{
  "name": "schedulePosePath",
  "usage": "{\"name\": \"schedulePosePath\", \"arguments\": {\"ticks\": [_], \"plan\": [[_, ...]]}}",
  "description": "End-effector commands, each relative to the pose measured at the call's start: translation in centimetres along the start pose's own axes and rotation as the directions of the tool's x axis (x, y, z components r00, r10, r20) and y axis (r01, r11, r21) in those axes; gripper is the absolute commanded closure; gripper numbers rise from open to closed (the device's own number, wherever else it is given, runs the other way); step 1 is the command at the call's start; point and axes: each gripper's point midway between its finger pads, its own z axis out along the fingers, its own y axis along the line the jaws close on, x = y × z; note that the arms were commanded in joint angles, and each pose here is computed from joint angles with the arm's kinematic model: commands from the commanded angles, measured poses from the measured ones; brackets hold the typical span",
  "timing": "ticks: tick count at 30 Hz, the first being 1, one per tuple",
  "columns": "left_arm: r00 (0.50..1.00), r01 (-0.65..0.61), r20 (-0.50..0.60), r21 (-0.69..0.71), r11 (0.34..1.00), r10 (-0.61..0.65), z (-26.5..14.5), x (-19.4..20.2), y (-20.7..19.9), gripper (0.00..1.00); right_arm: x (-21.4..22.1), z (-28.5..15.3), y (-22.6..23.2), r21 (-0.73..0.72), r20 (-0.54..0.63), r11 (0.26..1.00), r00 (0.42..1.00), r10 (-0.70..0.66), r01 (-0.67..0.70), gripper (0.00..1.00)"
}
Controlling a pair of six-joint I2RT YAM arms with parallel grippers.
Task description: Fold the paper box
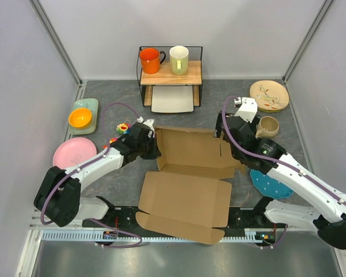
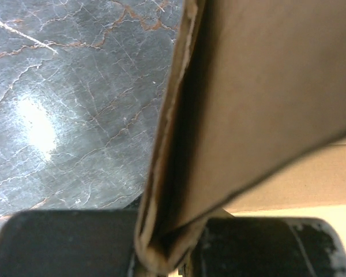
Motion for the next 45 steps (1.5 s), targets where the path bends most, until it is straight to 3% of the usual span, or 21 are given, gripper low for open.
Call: {"name": "schedulePosePath", "arguments": {"ticks": [1, 7, 16, 24, 31, 45], "plan": [[0.981, 0.101, -0.158, -0.057, 0.993, -0.109, -0.2, 3.2, 1.3, 0.98, -1.0, -1.1, -0.6, -0.020, 0.026, 0.994, 0.994, 0.109, -0.109, 0.08], [0.986, 0.070, -0.145, -0.129, 0.989, -0.088, -0.7, 2.1, 2.6, 0.98, -1.2, -1.4, -1.4, -0.006, 0.048, 0.993, 0.992, 0.119, -0.119, 0.07], [0.999, 0.012, -0.041, -0.212, 0.977, -0.021, -3.1, -2.0, 3.8, 0.98, -0.7, -2.0, -2.6, -0.003, 0.056, 0.991, 0.989, 0.137, -0.137, 0.08], [0.999, 0.049, 0.017, -0.261, 0.964, -0.046, -3.9, -3.3, 5.2, 0.98, 3.6, -2.8, -1.6, -0.122, -0.054, 0.963, 0.970, 0.237, -0.242, 0.14], [0.995, 0.089, 0.063, -0.264, 0.960, -0.075, -4.0, -3.8, 5.6, 0.98, 9.4, -2.1, 1.0, -0.194, -0.238, 0.958, 0.958, 0.162, -0.210, 0.19], [0.995, 0.091, 0.064, -0.238, 0.967, -0.077, -3.9, -3.9, 5.1, 0.98, 15.6, 0.6, 4.5, -0.230, -0.385, 0.964, 0.922, 0.034, -0.132, 0.23]]}}
